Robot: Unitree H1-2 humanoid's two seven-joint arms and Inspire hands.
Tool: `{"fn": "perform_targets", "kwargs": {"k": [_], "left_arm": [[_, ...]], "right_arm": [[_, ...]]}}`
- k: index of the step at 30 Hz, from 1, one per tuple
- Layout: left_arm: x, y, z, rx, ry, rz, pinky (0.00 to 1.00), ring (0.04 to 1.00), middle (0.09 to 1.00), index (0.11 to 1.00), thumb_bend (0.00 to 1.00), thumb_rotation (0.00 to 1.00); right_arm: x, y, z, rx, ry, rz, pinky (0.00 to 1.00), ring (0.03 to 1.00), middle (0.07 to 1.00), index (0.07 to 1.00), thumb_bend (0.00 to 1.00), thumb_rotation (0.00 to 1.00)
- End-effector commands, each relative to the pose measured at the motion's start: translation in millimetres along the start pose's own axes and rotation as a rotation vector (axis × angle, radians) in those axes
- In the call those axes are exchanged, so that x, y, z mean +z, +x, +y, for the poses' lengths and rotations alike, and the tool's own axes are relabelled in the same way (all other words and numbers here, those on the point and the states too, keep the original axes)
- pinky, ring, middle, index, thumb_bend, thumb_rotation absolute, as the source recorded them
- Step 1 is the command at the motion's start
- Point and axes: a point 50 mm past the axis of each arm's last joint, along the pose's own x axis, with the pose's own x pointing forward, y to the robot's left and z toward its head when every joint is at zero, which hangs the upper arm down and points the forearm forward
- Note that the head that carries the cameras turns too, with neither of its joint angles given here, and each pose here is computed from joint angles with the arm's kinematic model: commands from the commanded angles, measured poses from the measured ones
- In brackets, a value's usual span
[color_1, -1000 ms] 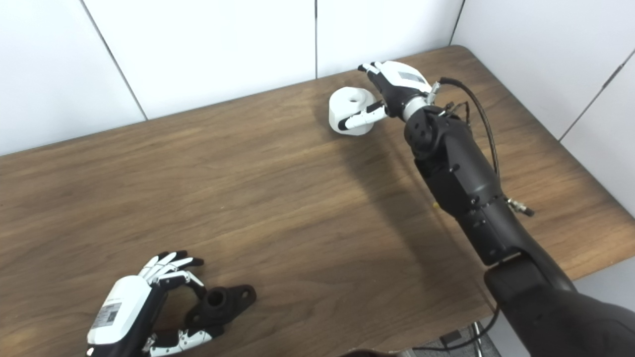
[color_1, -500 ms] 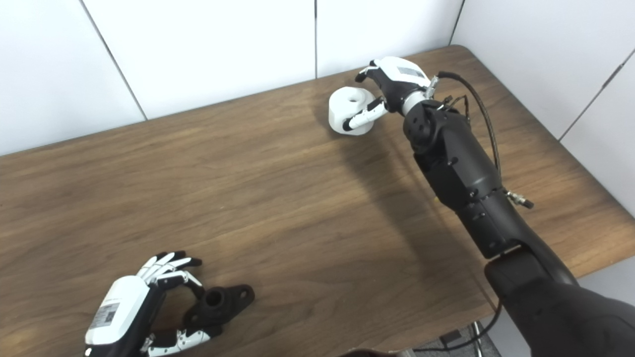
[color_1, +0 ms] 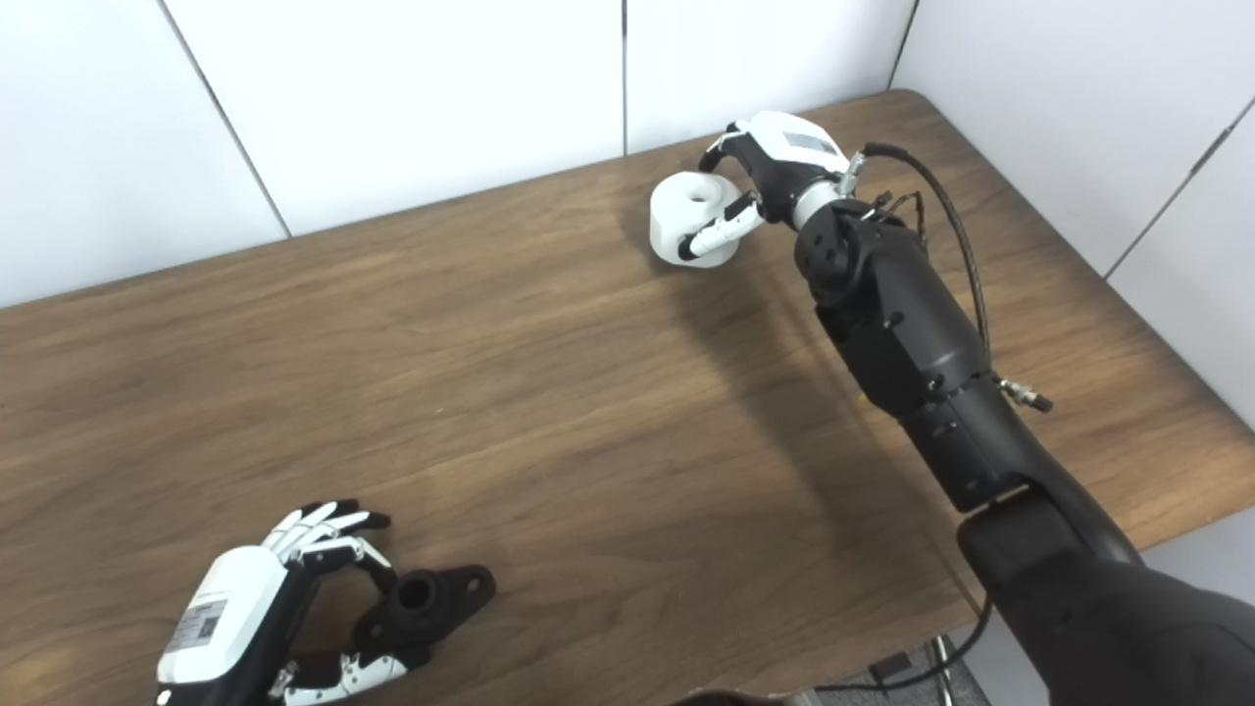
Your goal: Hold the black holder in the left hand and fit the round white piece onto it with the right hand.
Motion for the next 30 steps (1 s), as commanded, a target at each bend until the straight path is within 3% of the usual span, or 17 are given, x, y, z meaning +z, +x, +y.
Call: {"fn": "perform_targets", "kwargs": {"k": [1,30], "left_arm": [[-2.3,-4.8,5.1,0.010,0.013,0.018,0.93,0.896,0.809,0.487,0.52,0.05],[-0.5,-8.4,7.3,0.000,0.013,0.023,0.93,0.894,0.808,0.487,0.52,0.05]], "right_arm": [[0.9,2.8,-24.8,-0.082,-0.013,-0.011,0.96,1.000,0.958,0.763,0.73,0.37],[-1.4,4.3,-23.9,-0.070,-0.019,-0.010,0.94,1.000,0.942,0.737,0.74,0.37]]}}
